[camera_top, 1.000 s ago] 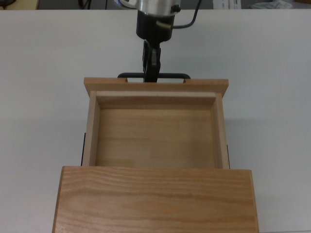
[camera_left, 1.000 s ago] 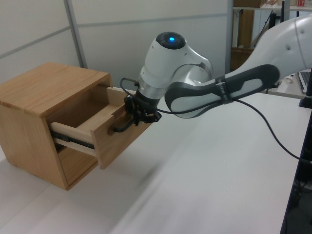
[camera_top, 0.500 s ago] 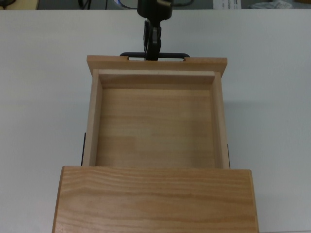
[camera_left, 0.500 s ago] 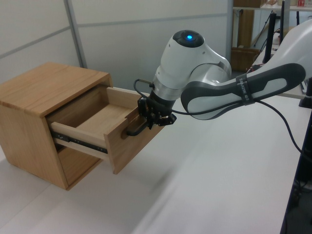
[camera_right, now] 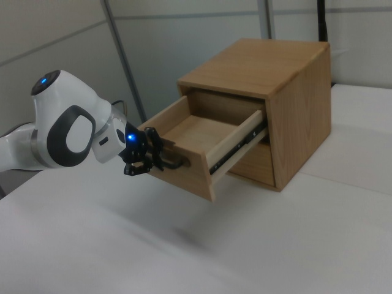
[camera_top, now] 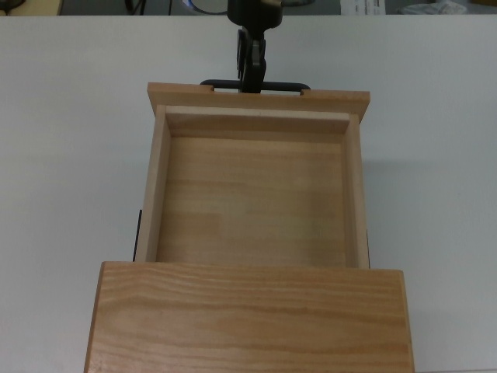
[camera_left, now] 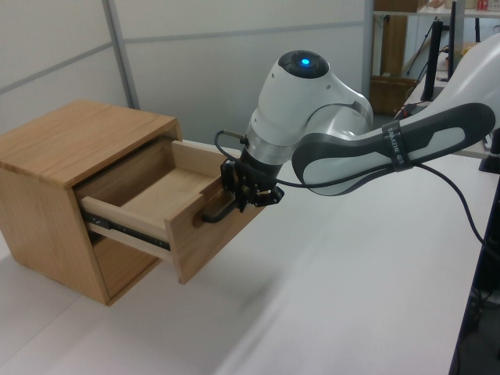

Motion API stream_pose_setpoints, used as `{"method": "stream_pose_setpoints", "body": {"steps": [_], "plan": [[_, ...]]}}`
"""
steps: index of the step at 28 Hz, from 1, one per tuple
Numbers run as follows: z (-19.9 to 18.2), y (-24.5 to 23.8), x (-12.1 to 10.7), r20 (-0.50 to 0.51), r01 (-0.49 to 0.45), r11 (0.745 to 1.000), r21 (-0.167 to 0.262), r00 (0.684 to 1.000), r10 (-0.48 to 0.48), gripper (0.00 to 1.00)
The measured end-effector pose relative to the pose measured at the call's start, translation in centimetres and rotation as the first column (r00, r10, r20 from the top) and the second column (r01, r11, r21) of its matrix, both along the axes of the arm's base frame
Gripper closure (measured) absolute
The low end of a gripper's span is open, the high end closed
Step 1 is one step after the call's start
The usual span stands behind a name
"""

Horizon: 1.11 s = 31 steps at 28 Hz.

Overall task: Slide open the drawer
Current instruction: 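Pull the handle outward, sliding the upper drawer out of the cabinet, then open the gripper, release the handle and lift away from the drawer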

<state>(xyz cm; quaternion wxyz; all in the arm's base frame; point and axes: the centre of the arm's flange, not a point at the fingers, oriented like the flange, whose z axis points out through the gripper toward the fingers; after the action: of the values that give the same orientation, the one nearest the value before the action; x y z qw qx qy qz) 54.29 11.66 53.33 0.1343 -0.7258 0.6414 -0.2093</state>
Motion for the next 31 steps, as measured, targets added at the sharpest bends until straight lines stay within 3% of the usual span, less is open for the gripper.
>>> {"method": "stream_pose_setpoints", "body": {"steps": [3,5,14,16,21,24,26,31], "plan": [[0.7,0.2,-0.4,0.003,-0.012,1.0,-0.006,1.0,0.012,0.81],[1.4,0.4,-0.9,0.004,-0.021,1.0,-0.01,1.0,0.021,0.68],[3.0,0.6,-1.9,0.018,-0.034,0.999,-0.017,0.999,0.034,0.38],[3.1,0.6,-1.9,0.019,-0.042,0.999,-0.023,0.999,0.043,0.26],[3.8,-0.4,-1.8,0.015,-0.117,0.991,-0.069,0.993,0.118,0.09],[4.9,-1.5,-1.6,-0.011,-0.236,0.967,-0.094,0.972,0.236,0.0],[5.6,-1.9,-1.6,-0.04,-0.314,0.945,-0.095,0.949,0.311,0.0],[9.2,-2.4,-2.2,-0.128,-0.495,0.864,-0.086,0.866,0.483,0.0]]}}
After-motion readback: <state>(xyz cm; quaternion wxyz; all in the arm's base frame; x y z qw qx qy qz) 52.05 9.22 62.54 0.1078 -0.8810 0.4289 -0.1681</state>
